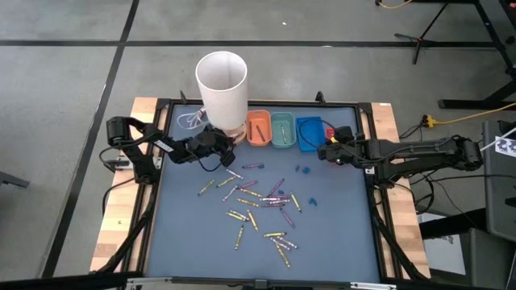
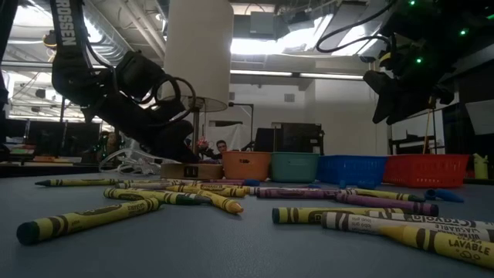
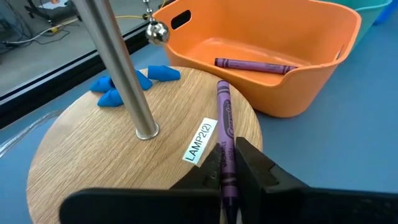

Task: Sort crayons
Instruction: Put the purple crayon into the light orange bin

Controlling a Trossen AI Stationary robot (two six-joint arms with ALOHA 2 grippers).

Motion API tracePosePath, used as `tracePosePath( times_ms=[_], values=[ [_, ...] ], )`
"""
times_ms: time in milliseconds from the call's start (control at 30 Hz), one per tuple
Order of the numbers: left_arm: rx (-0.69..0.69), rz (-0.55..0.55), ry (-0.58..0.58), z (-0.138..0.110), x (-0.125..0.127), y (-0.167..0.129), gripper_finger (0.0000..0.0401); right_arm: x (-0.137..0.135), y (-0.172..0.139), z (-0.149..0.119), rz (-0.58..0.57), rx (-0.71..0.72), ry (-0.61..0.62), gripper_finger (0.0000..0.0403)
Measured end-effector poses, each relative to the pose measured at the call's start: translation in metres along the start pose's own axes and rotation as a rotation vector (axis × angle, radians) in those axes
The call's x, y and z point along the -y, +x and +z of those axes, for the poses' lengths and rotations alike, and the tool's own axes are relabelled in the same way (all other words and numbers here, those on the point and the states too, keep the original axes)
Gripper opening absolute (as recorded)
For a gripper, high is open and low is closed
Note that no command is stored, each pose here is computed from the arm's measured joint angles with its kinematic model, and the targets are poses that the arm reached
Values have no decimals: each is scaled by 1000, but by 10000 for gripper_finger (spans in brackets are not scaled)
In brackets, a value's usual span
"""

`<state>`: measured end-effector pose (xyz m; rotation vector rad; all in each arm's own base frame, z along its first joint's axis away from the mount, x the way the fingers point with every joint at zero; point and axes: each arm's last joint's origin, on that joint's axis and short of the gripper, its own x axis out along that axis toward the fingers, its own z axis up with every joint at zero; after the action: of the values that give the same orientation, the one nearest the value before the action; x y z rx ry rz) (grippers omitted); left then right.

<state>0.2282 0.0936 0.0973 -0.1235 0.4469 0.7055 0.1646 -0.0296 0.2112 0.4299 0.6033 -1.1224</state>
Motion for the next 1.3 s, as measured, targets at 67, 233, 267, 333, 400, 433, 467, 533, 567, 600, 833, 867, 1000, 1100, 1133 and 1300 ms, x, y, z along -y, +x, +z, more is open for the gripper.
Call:
tracePosePath(
  times_ms=[67,233,267,333,400,433,467,533,567,600,833,867,1000,1100,1133,1300],
  values=[
    [9,-1,-3,1,0,0,9,0,0,0,0,0,0,172],
    [37,-14,-37,3,3,-1,9,0,0,0,0,0,0,172],
    [45,-21,-48,4,5,-1,9,0,0,0,0,0,0,172],
    [72,-38,-71,6,8,-3,10,0,0,0,0,0,0,172],
    [108,-57,-102,10,11,-4,10,0,0,0,0,0,0,172],
    [122,-65,-110,11,13,-5,10,0,0,0,0,0,0,172],
    [138,-74,-125,12,14,-5,10,0,0,0,0,0,0,172],
    [170,-91,-157,16,17,-7,10,0,0,0,0,0,0,172],
    [182,-99,-175,17,18,-7,10,0,0,0,0,0,0,172],
    [192,-107,-194,18,19,-8,10,0,0,0,0,0,0,172],
    [217,-152,-248,22,28,-10,10,0,0,0,0,0,0,172],
    [221,-160,-262,24,30,-10,10,0,0,0,0,0,0,172],
    [249,-188,-324,35,41,-8,10,0,0,0,1,0,0,172],
    [269,-194,-346,47,52,-7,10,0,0,0,1,0,1,172],
    [272,-185,-347,50,56,-6,10,0,0,0,1,0,0,172],
    [268,-68,-353,70,75,-2,10,0,0,0,1,0,0,172]
  ],
)
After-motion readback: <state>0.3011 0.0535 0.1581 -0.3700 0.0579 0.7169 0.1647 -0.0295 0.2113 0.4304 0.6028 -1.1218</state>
